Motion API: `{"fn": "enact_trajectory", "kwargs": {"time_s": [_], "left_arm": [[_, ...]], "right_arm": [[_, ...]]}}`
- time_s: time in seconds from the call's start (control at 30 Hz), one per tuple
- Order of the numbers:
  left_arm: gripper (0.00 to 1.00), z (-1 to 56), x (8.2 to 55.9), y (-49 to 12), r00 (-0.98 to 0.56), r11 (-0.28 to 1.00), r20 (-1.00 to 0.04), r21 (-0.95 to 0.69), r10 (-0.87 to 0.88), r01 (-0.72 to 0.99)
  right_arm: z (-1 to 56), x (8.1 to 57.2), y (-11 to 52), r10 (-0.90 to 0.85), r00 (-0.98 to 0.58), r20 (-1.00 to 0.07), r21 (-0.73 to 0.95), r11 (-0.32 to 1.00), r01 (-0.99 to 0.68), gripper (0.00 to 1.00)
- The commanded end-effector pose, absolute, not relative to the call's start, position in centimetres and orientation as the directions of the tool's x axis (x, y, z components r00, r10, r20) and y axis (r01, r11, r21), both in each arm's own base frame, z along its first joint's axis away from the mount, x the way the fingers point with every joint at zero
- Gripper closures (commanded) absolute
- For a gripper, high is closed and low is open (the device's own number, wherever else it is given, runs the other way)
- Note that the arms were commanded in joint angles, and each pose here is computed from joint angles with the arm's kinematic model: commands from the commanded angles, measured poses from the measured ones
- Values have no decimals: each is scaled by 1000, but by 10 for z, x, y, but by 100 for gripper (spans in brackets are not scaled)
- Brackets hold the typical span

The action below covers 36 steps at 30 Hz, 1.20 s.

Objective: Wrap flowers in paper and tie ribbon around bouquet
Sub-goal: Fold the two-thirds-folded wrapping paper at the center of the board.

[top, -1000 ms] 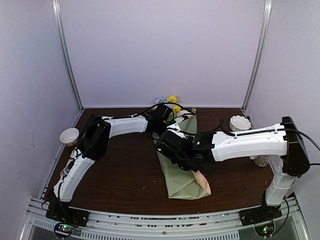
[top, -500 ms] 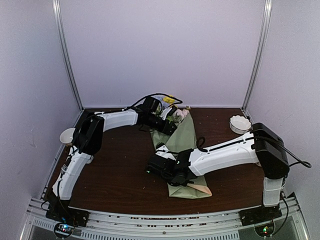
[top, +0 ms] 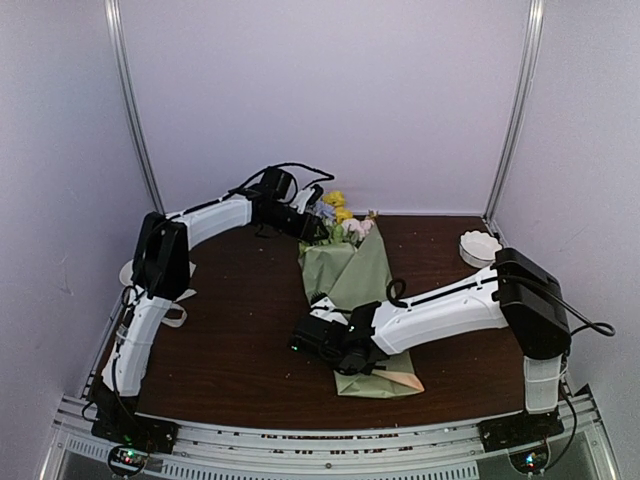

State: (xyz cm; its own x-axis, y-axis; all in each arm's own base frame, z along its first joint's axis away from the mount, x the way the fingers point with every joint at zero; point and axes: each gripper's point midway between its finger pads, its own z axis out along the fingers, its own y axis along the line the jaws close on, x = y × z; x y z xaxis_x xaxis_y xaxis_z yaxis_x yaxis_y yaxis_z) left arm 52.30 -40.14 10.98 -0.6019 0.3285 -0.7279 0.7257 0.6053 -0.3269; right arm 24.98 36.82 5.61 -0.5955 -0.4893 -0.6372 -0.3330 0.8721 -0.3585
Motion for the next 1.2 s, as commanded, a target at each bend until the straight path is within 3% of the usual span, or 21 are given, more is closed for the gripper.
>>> {"fn": "enact_trajectory", "kwargs": {"time_s": [0.0, 0.27, 0.5, 0.77, 1.17], "left_arm": [[41, 168, 520, -374, -503, 623, -785, -197, 363, 757], [42, 139, 461, -330, -572, 676, -720, -195, 393, 710], [43, 95, 399, -373, -586, 552, -697, -320, 413, 770], [47, 48, 399, -394, -621, 565, -647, -338, 442, 753], [47, 40, 390, -413, -593, 514, -655, -344, 468, 786]], "right_arm": [[60, 243, 369, -496, -602, -626, -348, 868, -353, 100], [67, 249, 372, -496, -607, -621, -337, 868, -365, 100], [93, 257, 380, -484, -589, -648, -315, 874, -371, 100], [138, 270, 394, -452, -544, -707, -295, 887, -354, 100], [153, 311, 425, -202, -595, -778, -10, 951, -310, 100]]}}
